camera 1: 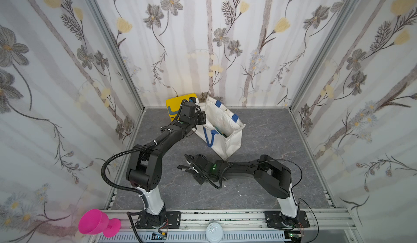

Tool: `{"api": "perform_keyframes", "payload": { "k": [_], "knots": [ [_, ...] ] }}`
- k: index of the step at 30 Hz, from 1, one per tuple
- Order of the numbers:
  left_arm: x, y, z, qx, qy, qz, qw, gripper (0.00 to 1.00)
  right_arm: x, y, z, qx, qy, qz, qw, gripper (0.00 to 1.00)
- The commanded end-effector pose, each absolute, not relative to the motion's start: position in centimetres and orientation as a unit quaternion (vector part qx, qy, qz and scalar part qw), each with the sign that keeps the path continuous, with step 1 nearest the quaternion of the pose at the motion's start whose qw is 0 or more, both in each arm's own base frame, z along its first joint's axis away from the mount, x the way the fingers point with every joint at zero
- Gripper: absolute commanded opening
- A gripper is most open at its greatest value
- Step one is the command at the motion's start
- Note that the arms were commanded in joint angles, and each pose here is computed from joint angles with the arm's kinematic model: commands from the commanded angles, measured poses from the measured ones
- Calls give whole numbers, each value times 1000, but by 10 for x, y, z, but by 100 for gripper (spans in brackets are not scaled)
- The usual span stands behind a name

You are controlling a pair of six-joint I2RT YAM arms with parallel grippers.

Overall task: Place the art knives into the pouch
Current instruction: Pick up the utility knife at the center of the board.

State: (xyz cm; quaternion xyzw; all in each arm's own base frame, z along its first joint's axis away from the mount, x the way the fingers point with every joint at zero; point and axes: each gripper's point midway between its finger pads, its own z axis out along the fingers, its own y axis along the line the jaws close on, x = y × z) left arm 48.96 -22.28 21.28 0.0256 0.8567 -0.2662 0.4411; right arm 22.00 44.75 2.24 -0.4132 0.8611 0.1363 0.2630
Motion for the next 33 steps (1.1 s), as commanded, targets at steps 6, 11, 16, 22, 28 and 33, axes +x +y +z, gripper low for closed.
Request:
{"api": "perform_keyframes", "payload": {
  "k": [6, 11, 16, 22, 28, 33],
  "knots": [
    [491, -223, 224, 28, 847, -271, 457, 0, 225, 435, 25, -398, 869, 118, 269, 34],
    [491, -223, 224, 29, 847, -272, 457, 0, 225, 432, 32, -393, 869, 122, 275, 31],
    [491, -223, 225, 29, 846, -271, 458, 0, 227, 424, 44, -381, 870, 121, 288, 31],
    [491, -224, 223, 29, 846, -275, 456, 0, 227, 406, 56, -369, 873, 110, 300, 29],
    [491, -224, 224, 29, 845, -276, 456, 0, 228, 379, 62, -364, 876, 81, 305, 29],
    [490, -224, 224, 27, 844, -279, 457, 0, 221, 371, 75, -366, 873, 95, 307, 29]
  ]
}}
